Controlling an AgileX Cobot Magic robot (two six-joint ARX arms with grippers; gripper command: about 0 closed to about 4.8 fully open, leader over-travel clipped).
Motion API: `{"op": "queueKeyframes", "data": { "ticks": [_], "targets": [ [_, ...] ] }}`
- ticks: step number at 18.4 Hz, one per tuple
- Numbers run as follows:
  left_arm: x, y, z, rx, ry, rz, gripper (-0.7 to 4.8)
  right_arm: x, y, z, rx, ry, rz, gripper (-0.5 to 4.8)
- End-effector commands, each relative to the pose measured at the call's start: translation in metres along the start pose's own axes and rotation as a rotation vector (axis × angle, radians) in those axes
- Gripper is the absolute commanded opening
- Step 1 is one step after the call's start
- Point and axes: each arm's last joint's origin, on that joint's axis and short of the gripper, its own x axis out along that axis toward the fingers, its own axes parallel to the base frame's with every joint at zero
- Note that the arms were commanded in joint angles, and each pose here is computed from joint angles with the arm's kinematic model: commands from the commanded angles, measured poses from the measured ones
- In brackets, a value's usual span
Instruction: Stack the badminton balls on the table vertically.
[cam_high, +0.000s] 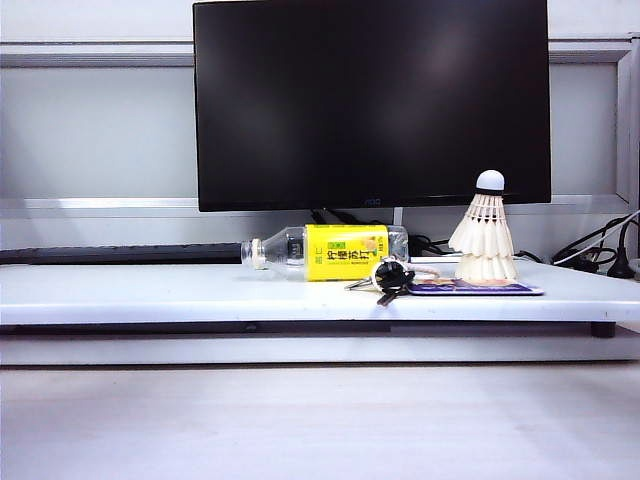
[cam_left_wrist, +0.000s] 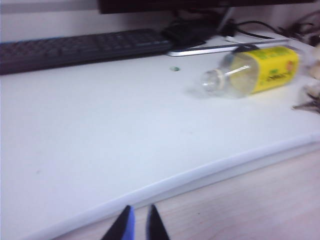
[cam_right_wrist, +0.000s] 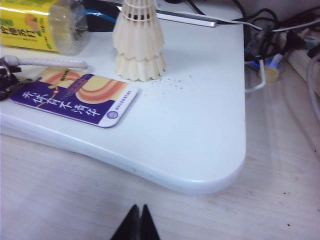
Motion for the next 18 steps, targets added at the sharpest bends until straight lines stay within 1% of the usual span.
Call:
{"op": "queueKeyframes", "data": {
  "ticks": [1,14,18],
  "targets": [
    [0.0000,-0.0004,-0.0007,0.011,0.000,-0.014,0.49,-0.0001,0.0000,0.0020,0.003,-0.020,0.004,-0.01],
    [0.0000,-0.0004,-0.0007,0.011,0.000,-0.014,0.49,-0.0004,-0.0001,0.0023,0.003,-0.024,0.003,-0.01],
    [-0.0003,0.0011,-0.0007,0.009,0.000,0.002,0.49,-0.0062,-0.0014,0.0081,0.000,-0.113,-0.016,-0.01]
  ]
}}
